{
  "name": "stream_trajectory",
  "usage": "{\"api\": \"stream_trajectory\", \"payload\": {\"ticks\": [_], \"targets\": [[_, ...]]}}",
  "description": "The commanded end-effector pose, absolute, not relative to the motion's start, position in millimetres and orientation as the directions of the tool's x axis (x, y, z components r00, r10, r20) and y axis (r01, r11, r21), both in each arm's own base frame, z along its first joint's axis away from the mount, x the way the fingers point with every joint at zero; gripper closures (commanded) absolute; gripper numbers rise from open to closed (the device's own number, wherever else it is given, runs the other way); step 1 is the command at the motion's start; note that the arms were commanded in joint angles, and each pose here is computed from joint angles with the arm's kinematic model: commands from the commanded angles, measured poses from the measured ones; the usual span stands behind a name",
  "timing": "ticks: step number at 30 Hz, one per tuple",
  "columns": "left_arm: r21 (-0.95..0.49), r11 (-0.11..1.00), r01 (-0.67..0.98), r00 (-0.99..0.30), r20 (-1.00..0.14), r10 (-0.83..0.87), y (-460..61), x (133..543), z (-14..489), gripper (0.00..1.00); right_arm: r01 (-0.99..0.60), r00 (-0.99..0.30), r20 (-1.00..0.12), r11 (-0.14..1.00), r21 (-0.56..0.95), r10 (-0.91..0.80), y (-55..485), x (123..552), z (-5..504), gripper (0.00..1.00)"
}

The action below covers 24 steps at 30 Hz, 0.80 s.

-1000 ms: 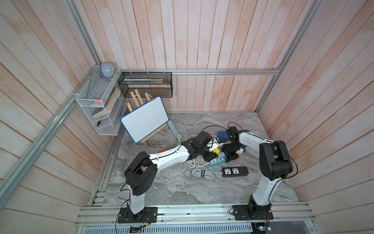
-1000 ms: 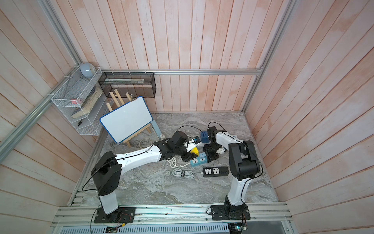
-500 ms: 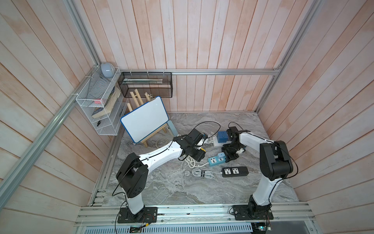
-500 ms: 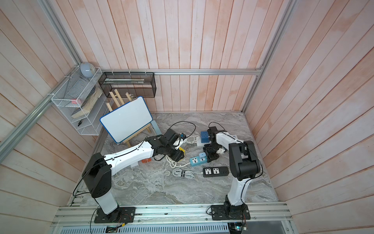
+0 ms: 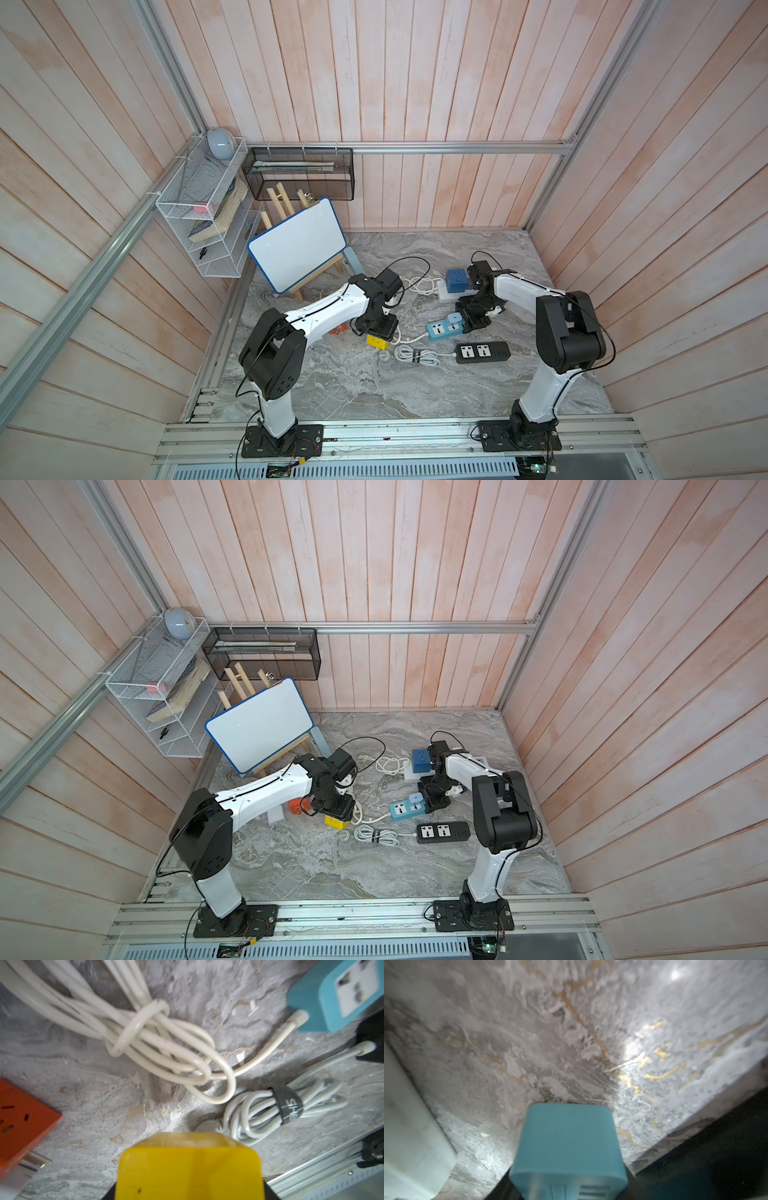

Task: Pull the plug off the socket
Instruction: Place the plug at the center of the board.

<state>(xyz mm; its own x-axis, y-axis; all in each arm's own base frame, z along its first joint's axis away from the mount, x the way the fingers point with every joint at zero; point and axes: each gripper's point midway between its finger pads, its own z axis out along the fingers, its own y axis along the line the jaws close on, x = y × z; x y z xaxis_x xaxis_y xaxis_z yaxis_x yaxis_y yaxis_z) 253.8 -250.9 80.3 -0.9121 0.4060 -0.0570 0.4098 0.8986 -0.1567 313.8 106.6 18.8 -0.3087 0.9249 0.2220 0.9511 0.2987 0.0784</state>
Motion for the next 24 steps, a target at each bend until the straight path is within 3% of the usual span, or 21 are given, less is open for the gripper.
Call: {"api": "stream_trajectory", "payload": {"ticks": [1, 12, 24], "targets": [[-0.109, 0.942, 0.317, -0.939, 0.1, 0.328, -219, 237, 68, 1.0, 0.95, -0.313, 0.233, 0.298, 0.099, 0.921, 113, 320, -14, 1.0], [0.087, 0.917, 0.389, -0.899, 0.251, 0.358, -169, 232, 51, 1.0, 0.948, -0.318, 0.236, 0.302, 0.1, 0.918, 114, 323, -14, 1.0], [0.128, 0.892, 0.433, -0.873, 0.307, 0.379, -171, 254, 41, 1.0, 0.947, -0.32, 0.236, 0.307, 0.093, 0.917, 114, 324, -14, 1.0]]}}
